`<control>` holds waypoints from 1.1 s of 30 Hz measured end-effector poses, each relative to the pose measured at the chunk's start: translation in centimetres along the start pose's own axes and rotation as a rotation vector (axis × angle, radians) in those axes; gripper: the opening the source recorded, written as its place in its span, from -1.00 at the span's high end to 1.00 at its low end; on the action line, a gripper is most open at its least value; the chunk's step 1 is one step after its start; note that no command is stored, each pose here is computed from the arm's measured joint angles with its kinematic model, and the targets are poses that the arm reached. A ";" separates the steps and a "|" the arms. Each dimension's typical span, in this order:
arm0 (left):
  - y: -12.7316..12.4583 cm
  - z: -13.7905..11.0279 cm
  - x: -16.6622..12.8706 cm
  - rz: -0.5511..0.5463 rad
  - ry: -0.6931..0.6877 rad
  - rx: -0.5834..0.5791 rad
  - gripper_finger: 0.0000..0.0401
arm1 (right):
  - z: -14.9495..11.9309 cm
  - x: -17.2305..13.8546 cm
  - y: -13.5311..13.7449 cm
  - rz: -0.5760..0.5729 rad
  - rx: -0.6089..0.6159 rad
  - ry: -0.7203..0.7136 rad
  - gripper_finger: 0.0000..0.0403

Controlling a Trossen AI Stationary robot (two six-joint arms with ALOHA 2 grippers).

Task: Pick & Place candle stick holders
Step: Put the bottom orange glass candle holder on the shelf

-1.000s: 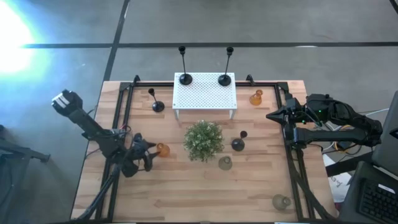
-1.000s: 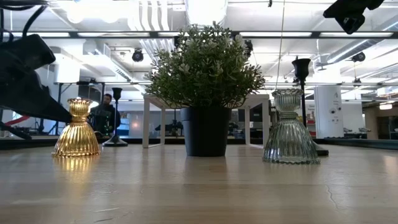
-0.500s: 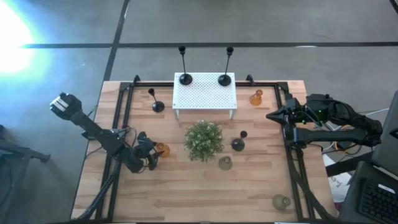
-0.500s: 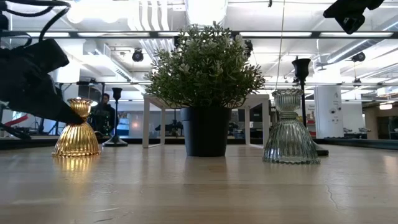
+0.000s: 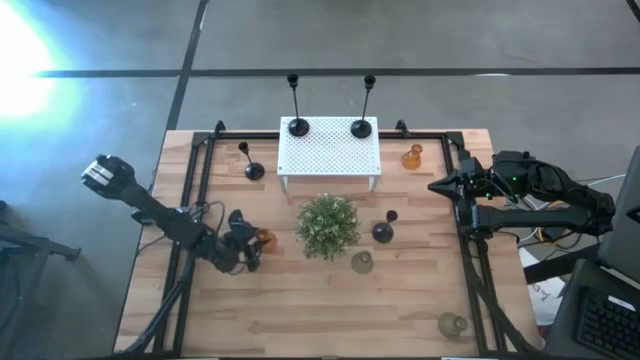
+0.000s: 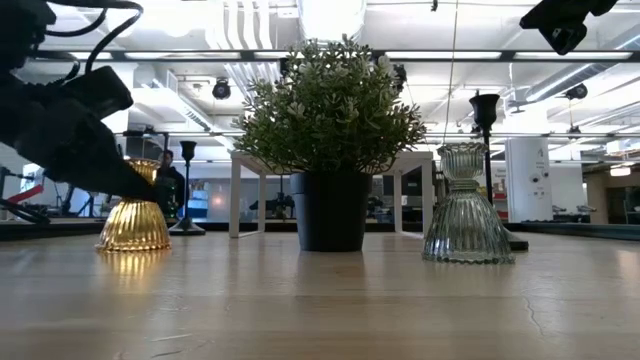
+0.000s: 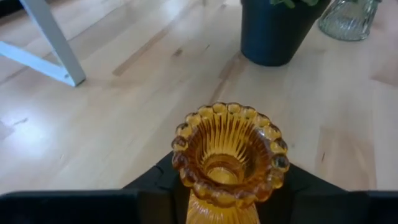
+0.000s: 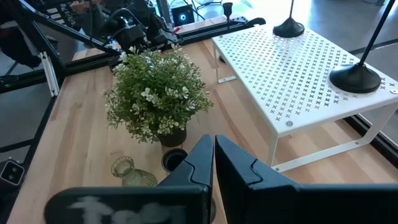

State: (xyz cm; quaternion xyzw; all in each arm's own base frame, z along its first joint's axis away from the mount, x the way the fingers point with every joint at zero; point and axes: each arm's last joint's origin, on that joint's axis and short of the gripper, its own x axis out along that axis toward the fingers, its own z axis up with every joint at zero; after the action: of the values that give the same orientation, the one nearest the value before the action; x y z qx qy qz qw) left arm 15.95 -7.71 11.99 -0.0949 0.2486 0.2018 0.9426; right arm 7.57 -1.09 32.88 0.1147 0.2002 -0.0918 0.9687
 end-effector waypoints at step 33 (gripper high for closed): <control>7.2 24.5 -0.1 0.310 -0.143 -0.005 0.35 | 0.0 0.0 0.0 0.000 0.000 0.000 0.94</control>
State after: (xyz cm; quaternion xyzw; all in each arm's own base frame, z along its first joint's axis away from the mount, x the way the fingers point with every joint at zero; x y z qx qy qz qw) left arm 23.37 5.56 32.51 -0.0429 0.1922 0.3517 0.9151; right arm 7.57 -1.09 32.87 0.1148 0.2004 -0.0918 0.9686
